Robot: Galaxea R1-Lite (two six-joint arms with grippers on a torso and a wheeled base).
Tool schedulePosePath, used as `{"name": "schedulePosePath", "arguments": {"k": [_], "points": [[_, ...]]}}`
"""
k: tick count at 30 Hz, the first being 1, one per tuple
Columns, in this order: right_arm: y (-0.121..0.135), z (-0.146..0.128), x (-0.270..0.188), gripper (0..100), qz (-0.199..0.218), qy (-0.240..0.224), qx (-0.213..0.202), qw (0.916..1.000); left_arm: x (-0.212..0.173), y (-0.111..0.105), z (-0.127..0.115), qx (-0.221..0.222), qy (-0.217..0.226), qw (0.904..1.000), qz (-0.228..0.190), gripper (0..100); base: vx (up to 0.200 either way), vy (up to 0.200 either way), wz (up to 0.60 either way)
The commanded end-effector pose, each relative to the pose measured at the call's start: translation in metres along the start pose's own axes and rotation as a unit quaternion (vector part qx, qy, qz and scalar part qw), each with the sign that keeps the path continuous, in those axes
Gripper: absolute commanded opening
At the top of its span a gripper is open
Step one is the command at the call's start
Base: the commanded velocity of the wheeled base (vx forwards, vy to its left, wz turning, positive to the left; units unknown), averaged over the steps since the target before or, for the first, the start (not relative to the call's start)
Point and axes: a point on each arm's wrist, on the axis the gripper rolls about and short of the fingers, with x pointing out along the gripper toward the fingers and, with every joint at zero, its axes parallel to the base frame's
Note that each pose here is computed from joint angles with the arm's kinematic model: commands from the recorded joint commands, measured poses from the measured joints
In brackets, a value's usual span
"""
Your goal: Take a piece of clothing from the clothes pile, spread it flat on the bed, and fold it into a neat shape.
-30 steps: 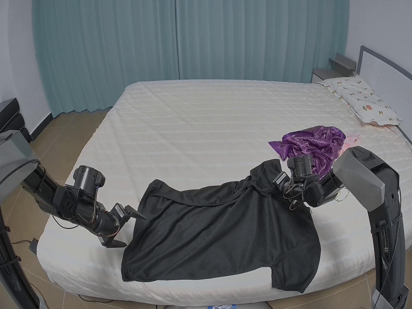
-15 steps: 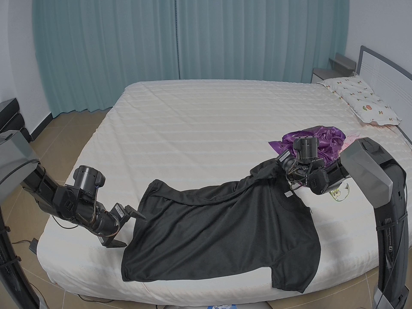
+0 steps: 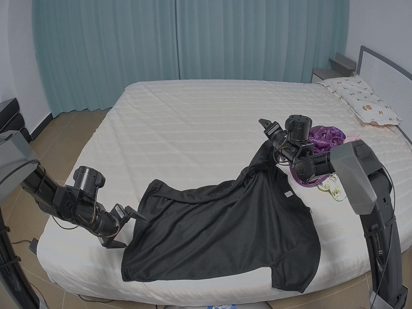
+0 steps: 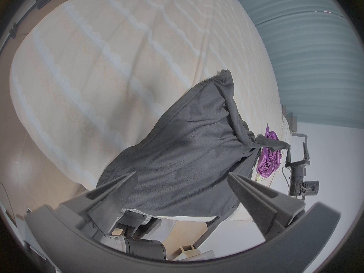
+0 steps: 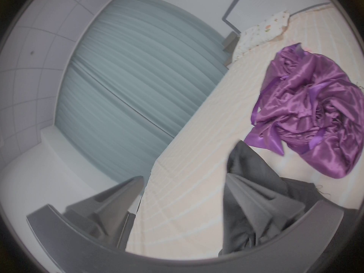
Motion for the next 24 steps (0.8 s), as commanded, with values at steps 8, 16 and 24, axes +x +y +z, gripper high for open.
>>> {"name": "schedulePosePath", "arguments": {"k": [8,16,24], "points": [[-0.029,-0.027,0.005,100,-0.035,-0.001,-0.037,0.9987,0.000,0.001,-0.001,0.001,-0.002,1.0000,-0.001,100,0.000,0.000,0.00],[-0.030,-0.009,-0.071,100,-0.101,0.060,-0.049,0.9919,-0.001,-0.003,0.003,0.003,-0.014,0.9998,-0.016,100,0.000,0.000,0.00],[-0.041,0.002,-0.131,100,-0.137,0.090,-0.049,0.9854,-0.007,-0.039,0.026,-0.016,-0.077,0.9955,-0.054,100,0.000,0.000,0.00]]}}
